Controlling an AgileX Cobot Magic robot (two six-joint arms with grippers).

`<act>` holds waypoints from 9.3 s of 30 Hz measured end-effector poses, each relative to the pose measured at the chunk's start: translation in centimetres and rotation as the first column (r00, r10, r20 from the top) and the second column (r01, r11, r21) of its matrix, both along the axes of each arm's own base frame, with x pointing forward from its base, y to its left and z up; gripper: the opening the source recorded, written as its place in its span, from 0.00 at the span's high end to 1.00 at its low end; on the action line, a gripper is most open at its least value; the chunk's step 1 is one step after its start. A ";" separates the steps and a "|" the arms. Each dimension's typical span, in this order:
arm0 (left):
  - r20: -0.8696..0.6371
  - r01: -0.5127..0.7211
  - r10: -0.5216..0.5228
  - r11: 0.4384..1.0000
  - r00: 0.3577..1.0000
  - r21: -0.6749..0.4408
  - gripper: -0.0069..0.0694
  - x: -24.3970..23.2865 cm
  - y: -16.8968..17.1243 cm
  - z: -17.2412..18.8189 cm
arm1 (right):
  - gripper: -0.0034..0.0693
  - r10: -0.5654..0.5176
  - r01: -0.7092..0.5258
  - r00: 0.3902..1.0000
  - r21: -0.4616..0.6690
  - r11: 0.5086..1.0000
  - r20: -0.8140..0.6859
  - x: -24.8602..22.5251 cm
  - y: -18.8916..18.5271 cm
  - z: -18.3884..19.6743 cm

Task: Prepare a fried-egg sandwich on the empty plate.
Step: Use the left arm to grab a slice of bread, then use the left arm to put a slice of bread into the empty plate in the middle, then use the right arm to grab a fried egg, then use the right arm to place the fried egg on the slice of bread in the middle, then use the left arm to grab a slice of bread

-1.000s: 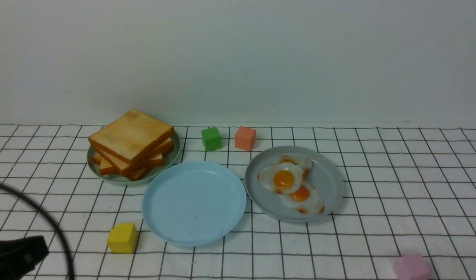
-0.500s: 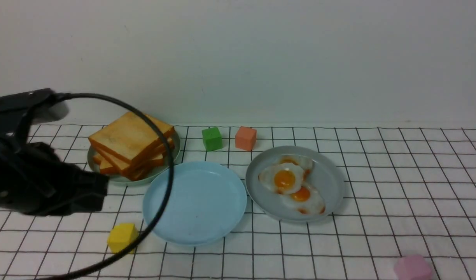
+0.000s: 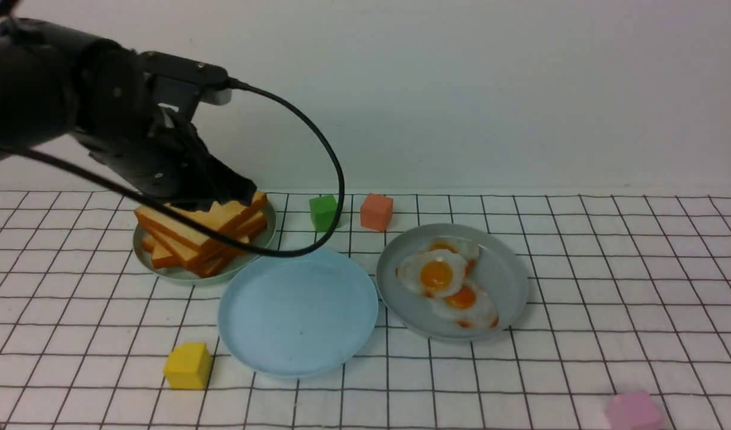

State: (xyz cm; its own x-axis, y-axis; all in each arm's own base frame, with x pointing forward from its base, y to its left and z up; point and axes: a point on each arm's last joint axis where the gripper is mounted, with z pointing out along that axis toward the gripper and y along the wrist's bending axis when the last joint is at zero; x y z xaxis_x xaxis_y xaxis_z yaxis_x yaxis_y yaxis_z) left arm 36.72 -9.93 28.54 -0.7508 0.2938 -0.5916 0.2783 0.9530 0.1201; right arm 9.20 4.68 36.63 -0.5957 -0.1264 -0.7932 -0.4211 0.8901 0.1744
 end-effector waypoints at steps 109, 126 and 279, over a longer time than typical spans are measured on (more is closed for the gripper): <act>0.341 0.359 -0.247 0.878 0.907 -0.318 0.93 -23.6 -0.7 7.1 | 0.83 0.026 -0.017 0.927 0.029 0.999 -0.374 17.8 5.2 -5.8; 0.542 0.434 -0.119 0.748 0.832 -0.502 0.93 -27.6 2.0 4.9 | 0.43 -0.063 0.119 0.834 0.067 0.991 -0.548 32.9 9.1 -17.1; -0.004 0.326 -0.337 0.909 0.942 0.261 0.58 4.8 4.0 -10.3 | 0.88 0.134 -0.138 0.971 -0.007 0.990 -0.195 6.0 5.6 -0.1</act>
